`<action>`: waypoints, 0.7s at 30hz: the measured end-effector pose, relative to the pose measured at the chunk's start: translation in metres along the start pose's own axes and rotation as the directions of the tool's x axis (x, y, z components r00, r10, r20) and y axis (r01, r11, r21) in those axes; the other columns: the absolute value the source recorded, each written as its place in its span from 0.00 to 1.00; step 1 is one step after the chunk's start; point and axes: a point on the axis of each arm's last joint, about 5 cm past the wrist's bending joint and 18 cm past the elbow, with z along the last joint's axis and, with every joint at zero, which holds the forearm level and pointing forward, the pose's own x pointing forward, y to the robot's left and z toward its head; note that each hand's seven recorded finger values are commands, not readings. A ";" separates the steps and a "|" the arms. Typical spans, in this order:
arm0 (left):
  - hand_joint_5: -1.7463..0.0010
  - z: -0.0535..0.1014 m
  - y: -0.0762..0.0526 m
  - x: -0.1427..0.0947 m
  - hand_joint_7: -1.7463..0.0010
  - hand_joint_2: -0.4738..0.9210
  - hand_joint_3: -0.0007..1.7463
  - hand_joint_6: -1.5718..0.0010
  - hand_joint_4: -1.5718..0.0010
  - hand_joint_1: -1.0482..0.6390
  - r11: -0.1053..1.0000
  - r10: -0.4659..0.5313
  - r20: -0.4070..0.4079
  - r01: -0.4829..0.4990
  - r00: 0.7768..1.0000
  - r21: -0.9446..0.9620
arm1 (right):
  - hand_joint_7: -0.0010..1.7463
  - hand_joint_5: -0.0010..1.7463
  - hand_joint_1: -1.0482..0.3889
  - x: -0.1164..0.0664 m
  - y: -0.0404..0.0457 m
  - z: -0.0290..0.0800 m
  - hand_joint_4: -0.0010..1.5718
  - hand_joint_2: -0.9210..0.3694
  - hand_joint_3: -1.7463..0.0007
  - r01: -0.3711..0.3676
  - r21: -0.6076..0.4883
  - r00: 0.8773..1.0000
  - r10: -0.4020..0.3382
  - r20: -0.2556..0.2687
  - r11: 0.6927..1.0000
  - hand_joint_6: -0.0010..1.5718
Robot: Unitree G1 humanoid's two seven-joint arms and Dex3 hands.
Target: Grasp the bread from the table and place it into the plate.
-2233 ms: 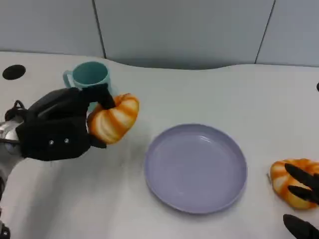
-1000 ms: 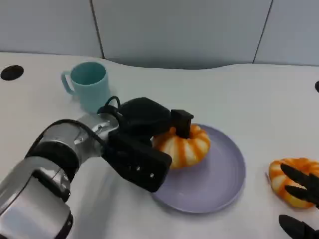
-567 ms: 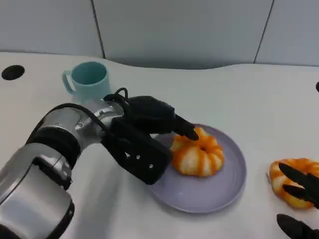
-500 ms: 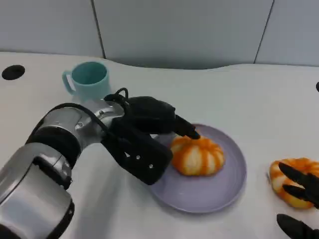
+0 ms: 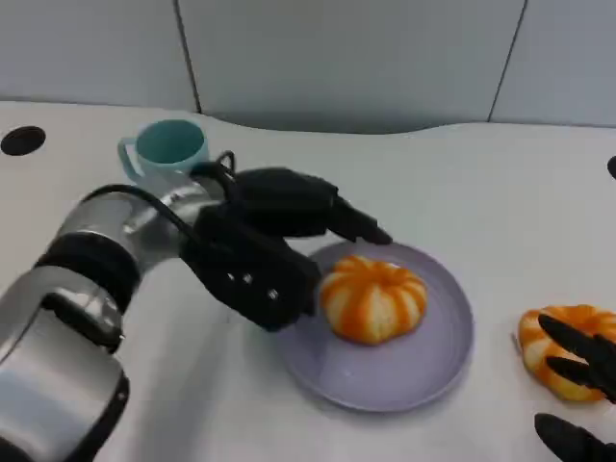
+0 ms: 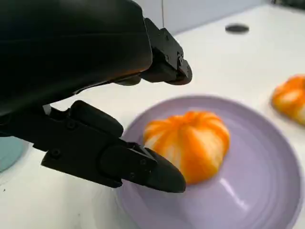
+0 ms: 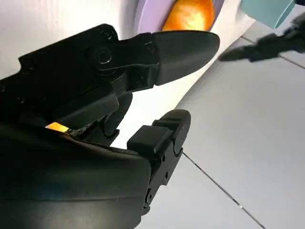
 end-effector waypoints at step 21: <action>0.56 -0.038 -0.084 -0.123 0.97 1.00 0.09 0.65 0.76 0.28 0.678 0.358 -0.144 -0.363 0.923 -0.639 | 0.00 0.05 0.50 -0.004 -0.0026 -0.001 0.53 0.00 0.82 -0.007 0.006 1.000 0.007 -0.012 1.000 0.41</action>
